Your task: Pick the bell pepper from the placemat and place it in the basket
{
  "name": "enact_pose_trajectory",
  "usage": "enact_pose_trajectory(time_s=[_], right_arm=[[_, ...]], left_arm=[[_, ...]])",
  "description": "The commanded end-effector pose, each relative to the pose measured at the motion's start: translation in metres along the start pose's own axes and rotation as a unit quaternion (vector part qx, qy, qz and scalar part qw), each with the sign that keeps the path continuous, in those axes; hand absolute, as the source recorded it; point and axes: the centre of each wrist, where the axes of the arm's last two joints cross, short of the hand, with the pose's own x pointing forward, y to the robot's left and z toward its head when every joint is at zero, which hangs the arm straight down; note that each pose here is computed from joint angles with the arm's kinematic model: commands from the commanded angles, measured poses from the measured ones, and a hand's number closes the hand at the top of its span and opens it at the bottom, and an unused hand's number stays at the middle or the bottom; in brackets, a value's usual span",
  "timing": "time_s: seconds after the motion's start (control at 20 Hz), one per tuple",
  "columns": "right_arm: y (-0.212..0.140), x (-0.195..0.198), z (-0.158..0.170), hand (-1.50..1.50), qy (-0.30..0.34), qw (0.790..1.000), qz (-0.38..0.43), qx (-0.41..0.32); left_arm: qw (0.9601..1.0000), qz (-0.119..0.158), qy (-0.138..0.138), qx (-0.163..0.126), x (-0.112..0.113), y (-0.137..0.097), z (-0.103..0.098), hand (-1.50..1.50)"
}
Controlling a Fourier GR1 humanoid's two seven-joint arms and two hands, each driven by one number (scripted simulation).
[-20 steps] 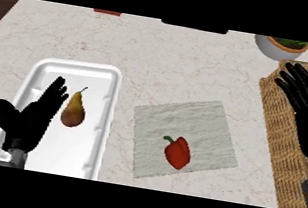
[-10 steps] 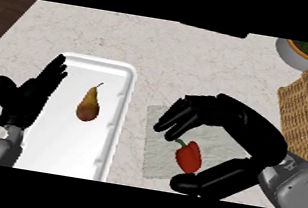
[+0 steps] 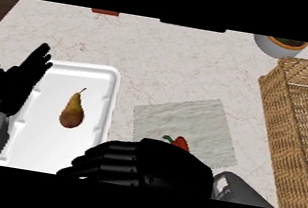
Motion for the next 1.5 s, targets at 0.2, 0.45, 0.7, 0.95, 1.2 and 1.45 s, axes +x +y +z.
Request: enact_pose_trajectory(time_s=[0.2, 0.45, 0.7, 0.95, 1.2, 1.45], right_arm=[[-0.06, 0.043, -0.013, -1.5, 0.173, 0.944, 0.278, 0.045], [-0.114, 0.09, -0.041, -1.5, 0.248, 0.915, 0.316, 0.034], [-0.14, 0.078, -0.043, -1.5, 0.308, 0.895, 0.279, 0.159], [-0.163, 0.092, -0.022, -1.5, 0.308, 0.897, 0.247, 0.198], [-0.182, 0.071, 0.025, -1.5, 0.299, 0.918, 0.175, 0.194], [-0.177, 0.064, 0.055, -1.5, 0.263, 0.943, 0.159, 0.131]], left_arm=[[0.9998, 0.0, 0.015, 0.013, -0.014, 0.012, 0.006, 0.0], [0.9998, 0.004, 0.012, 0.015, -0.006, 0.009, -0.006, 0.0], [1.0, 0.0, 0.002, 0.009, 0.013, 0.025, -0.011, 0.0], [0.9999, -0.006, 0.006, 0.011, 0.002, 0.027, -0.003, 0.0], [0.9999, -0.001, -0.006, 0.013, 0.011, 0.025, -0.007, 0.0], [0.9999, 0.0, 0.002, 0.011, 0.009, 0.014, -0.005, 0.0]])
